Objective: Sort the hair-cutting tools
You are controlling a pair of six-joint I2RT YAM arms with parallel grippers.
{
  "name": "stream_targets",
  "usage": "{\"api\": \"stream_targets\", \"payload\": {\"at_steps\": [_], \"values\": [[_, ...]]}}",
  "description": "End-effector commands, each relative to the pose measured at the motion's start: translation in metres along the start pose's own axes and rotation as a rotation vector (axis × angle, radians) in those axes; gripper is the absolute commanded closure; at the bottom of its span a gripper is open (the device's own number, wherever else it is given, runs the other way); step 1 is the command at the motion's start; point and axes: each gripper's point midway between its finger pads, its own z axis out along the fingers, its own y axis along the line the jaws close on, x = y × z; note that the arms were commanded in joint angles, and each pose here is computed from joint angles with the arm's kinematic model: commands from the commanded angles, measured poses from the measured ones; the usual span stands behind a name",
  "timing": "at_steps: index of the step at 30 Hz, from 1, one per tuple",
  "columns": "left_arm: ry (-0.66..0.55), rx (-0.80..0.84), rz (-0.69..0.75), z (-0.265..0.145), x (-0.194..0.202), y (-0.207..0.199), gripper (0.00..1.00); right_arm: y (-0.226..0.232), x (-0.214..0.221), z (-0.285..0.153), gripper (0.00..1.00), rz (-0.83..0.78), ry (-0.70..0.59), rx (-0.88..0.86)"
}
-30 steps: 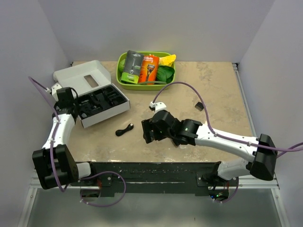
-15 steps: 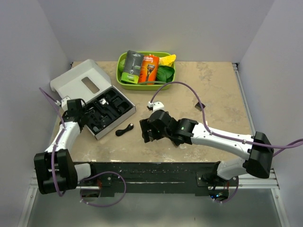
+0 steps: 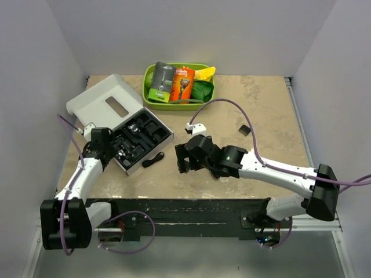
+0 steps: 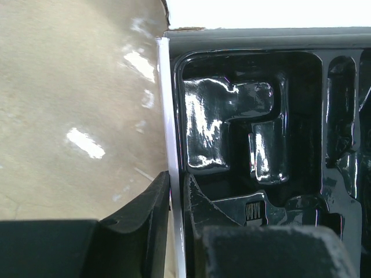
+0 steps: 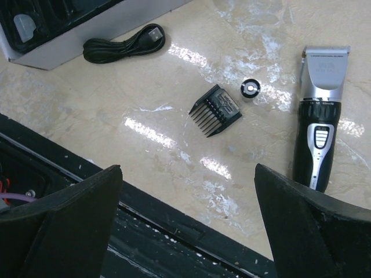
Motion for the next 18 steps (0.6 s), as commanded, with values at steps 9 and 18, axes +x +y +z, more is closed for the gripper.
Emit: {"api": "stream_targets", "payload": {"at_steps": [9,18], "values": [[0.078,0.119,0.062,-0.02,0.052,-0.028,1.0,-0.033,0.004,-0.021,0.02,0.076,-0.047,0.109],[0.088,0.173,0.062,-0.031,0.053,-0.037,0.74,-0.063,0.003,-0.007,0.01,0.094,-0.035,0.211]]}}
